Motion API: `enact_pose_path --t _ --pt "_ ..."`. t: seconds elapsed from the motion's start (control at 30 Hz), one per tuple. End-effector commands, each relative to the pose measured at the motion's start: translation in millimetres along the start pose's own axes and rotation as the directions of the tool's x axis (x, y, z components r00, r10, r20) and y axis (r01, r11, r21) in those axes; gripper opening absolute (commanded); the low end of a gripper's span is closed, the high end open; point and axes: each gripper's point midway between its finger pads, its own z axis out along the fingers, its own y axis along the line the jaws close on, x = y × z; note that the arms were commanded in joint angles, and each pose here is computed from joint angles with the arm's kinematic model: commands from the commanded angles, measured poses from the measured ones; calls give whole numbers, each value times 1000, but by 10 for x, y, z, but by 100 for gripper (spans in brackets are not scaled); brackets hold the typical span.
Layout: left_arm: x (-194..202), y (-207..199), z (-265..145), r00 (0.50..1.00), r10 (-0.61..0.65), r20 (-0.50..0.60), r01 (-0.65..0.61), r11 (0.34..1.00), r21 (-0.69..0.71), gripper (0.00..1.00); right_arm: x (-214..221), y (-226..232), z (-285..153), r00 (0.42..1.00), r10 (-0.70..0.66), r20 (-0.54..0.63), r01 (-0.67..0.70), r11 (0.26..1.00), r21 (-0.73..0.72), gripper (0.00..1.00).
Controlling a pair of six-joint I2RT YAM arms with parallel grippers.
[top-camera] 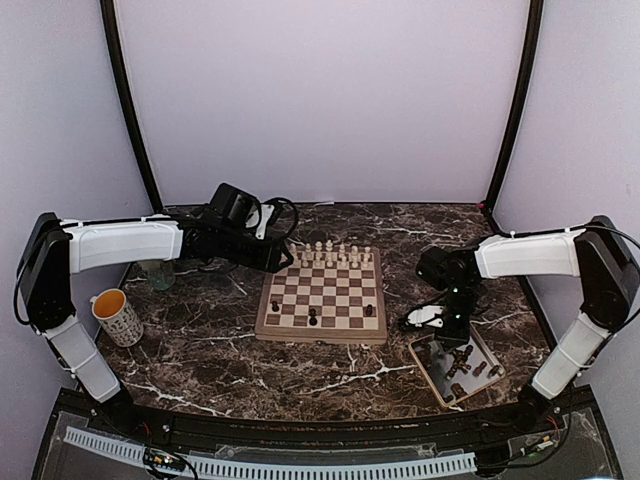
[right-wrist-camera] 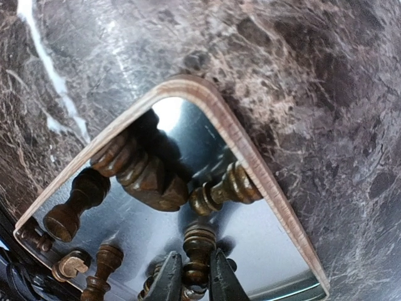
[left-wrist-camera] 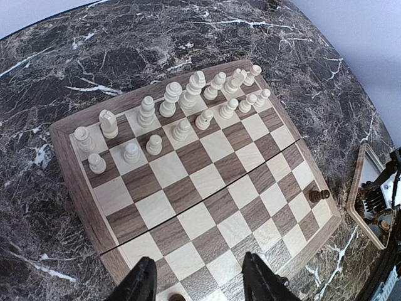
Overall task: Set up the chess pieces on the board
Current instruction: Pick up the pawn from the storage box, then place the pawn at b7.
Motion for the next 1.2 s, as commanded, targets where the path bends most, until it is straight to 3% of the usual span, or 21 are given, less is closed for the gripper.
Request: enact_pose_path --t 0.0,0.2,0.6,1.17 --pt "-70 -50 -20 1000 -8 11 8 1000 21 49 20 -48 23 1000 21 -10 -20 1000 22 12" --pt "-70 -67 -39 1000 -8 11 8 1000 31 49 -138 -100 -286 999 20 44 -22 999 34 3" --pt "-40 -25 -165 1000 3 23 -3 1000 2 50 -895 -383 -1014 974 0 225 -25 994 108 3" --pt "74 165 -415 998 25 56 -19 995 -95 50 -1877 -364 -874 969 -120 217 94 988 126 4"
